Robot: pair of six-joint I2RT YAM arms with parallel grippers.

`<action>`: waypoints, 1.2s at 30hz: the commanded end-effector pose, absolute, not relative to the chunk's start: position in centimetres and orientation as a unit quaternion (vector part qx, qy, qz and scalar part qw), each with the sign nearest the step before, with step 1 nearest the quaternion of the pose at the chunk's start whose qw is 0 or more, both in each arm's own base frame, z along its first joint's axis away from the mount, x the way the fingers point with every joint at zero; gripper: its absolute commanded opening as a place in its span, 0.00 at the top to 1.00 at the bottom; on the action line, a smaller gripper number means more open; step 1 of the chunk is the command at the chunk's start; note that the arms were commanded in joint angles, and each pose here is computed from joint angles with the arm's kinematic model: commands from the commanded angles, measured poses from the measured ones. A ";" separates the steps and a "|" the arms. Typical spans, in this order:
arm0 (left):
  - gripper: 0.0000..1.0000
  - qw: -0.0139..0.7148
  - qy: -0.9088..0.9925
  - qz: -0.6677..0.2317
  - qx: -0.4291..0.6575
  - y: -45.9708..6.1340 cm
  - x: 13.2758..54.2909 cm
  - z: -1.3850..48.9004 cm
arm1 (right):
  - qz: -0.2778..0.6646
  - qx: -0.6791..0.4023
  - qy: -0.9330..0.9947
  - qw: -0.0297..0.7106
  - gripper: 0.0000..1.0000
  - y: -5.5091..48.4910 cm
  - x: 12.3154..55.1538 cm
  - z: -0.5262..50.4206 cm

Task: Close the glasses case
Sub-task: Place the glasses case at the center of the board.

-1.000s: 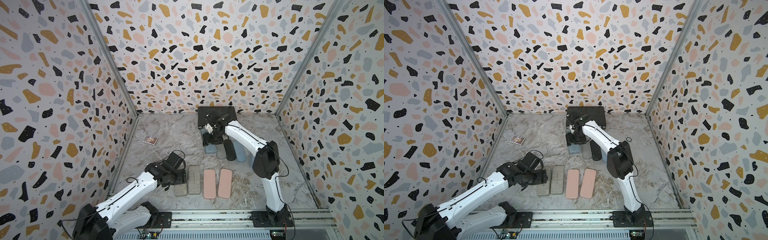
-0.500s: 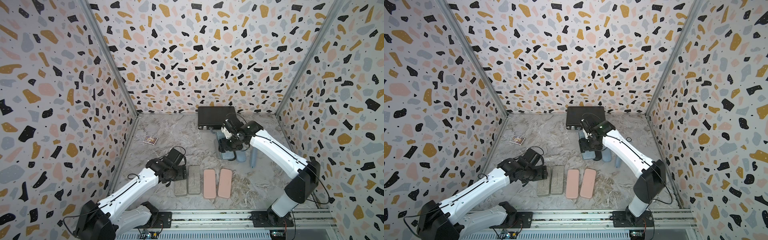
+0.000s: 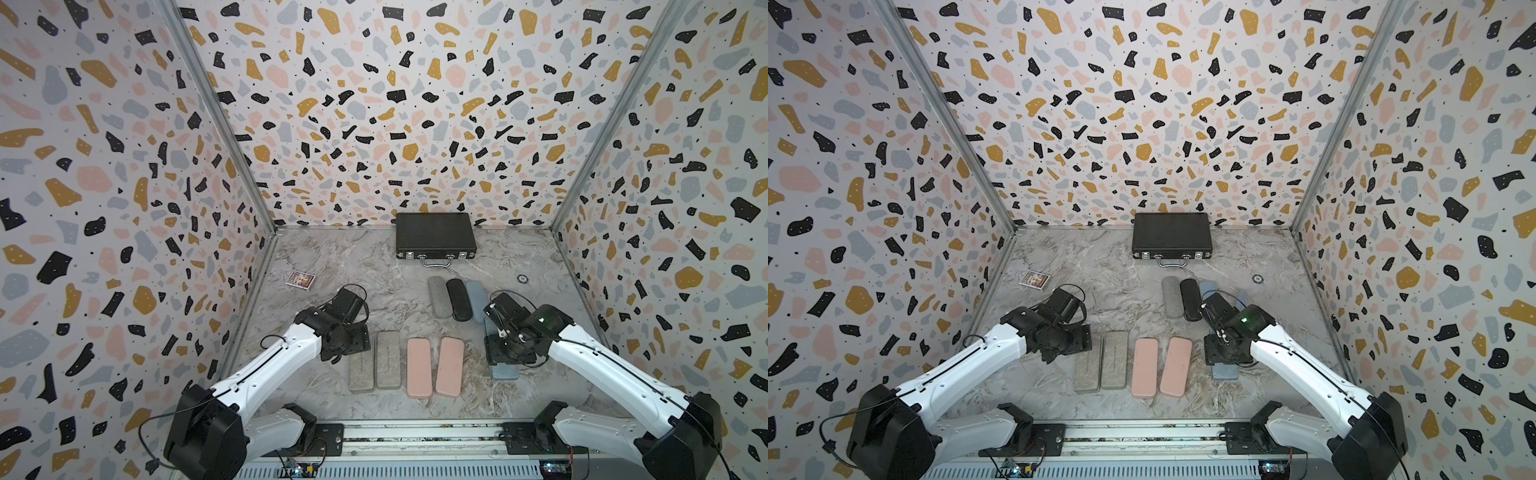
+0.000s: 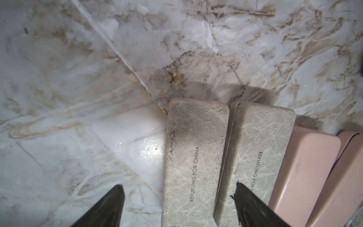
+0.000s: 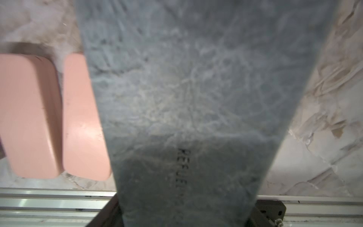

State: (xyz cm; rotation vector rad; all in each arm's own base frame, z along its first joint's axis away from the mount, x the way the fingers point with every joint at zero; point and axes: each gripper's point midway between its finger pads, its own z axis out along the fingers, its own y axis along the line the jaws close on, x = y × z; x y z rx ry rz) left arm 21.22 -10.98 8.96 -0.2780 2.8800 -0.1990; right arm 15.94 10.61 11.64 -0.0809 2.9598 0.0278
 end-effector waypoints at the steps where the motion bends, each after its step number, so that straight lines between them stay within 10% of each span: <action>1: 0.12 0.114 0.986 -0.062 -0.103 -10.4 21.0 8.5 | 0.007 0.004 0.994 0.111 0.61 9.9 16.0 11.5; 36: 0.11 0.115 0.963 -0.044 -0.239 -5.5 22.0 8.1 | 0.052 0.020 0.998 0.024 0.54 13.1 15.3 1.6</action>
